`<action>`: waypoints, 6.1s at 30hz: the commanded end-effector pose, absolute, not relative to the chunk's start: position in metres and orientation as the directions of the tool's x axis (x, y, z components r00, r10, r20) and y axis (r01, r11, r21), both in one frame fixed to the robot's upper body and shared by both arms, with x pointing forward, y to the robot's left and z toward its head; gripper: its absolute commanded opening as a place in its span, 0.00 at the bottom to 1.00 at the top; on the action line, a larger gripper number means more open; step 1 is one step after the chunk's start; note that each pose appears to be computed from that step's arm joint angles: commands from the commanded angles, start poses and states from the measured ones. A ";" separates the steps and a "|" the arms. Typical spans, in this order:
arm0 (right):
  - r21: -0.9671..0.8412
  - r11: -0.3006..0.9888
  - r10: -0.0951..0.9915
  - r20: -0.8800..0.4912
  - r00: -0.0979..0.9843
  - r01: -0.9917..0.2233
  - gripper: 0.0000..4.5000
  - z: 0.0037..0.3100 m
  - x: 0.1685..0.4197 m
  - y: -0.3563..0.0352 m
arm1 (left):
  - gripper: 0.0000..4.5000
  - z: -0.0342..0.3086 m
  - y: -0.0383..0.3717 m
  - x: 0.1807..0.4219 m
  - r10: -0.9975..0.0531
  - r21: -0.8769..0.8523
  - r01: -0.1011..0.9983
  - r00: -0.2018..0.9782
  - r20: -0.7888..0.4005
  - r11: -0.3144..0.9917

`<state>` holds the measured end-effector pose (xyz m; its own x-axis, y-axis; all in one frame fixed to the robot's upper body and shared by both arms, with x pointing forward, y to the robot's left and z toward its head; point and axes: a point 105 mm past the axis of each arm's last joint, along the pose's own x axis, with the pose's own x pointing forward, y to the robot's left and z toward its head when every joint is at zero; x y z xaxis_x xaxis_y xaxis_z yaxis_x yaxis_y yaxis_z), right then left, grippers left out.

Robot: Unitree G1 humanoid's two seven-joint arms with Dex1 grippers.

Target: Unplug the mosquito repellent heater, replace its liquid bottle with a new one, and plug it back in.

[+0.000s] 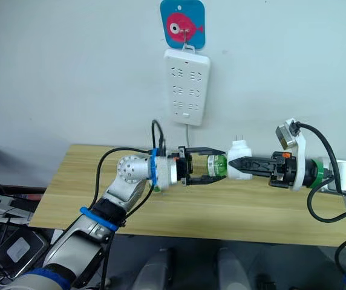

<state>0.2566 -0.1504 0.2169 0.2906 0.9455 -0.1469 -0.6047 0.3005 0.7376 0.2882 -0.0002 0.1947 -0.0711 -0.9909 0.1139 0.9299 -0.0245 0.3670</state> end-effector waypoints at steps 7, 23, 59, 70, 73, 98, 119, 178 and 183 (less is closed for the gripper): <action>0.708 0.265 0.963 -0.164 0.212 -0.655 0.69 0.226 0.245 -0.140 | 0.50 0.200 0.021 0.297 -0.981 -0.749 0.635 -0.111 0.156 -0.191; 0.721 0.285 0.949 -0.120 0.291 -0.631 0.69 0.229 0.257 -0.150 | 1.00 0.228 0.049 0.317 -0.992 -0.370 0.929 0.015 0.127 -0.034; 0.731 0.218 0.963 -0.053 0.265 -0.647 0.69 0.231 0.262 -0.135 | 0.58 0.207 0.017 0.291 -0.985 0.965 0.217 -0.048 0.163 0.149; 0.726 0.231 0.962 -0.069 0.265 -0.648 0.69 0.232 0.261 -0.138 | 0.50 0.219 0.009 0.300 -0.980 0.601 0.791 -0.012 0.199 0.113; 0.720 0.225 0.966 -0.075 0.248 -0.657 0.69 0.233 0.258 -0.137 | 0.50 0.221 0.008 0.291 -0.984 0.152 0.988 -0.059 0.169 -0.033; 0.720 0.217 0.964 -0.052 0.262 -0.659 0.69 0.235 0.260 -0.138 | 1.00 0.219 0.045 0.316 -0.982 -0.621 0.780 0.047 0.183 -0.078; 0.762 0.243 0.931 -0.010 0.364 -0.601 0.69 0.241 0.281 -0.157 | 1.00 0.208 0.057 0.296 -0.994 0.983 0.161 0.082 0.079 0.091; 0.705 0.446 0.872 -0.204 0.445 -0.551 0.69 0.219 0.274 -0.174 | 0.50 0.204 0.071 0.279 -0.989 -0.500 0.854 -0.139 0.049 -0.145; 0.392 0.867 0.495 -0.599 0.630 -0.309 0.69 0.140 0.304 -0.227 | 0.50 0.205 0.074 0.283 -0.994 -0.489 0.865 -0.099 0.046 -0.109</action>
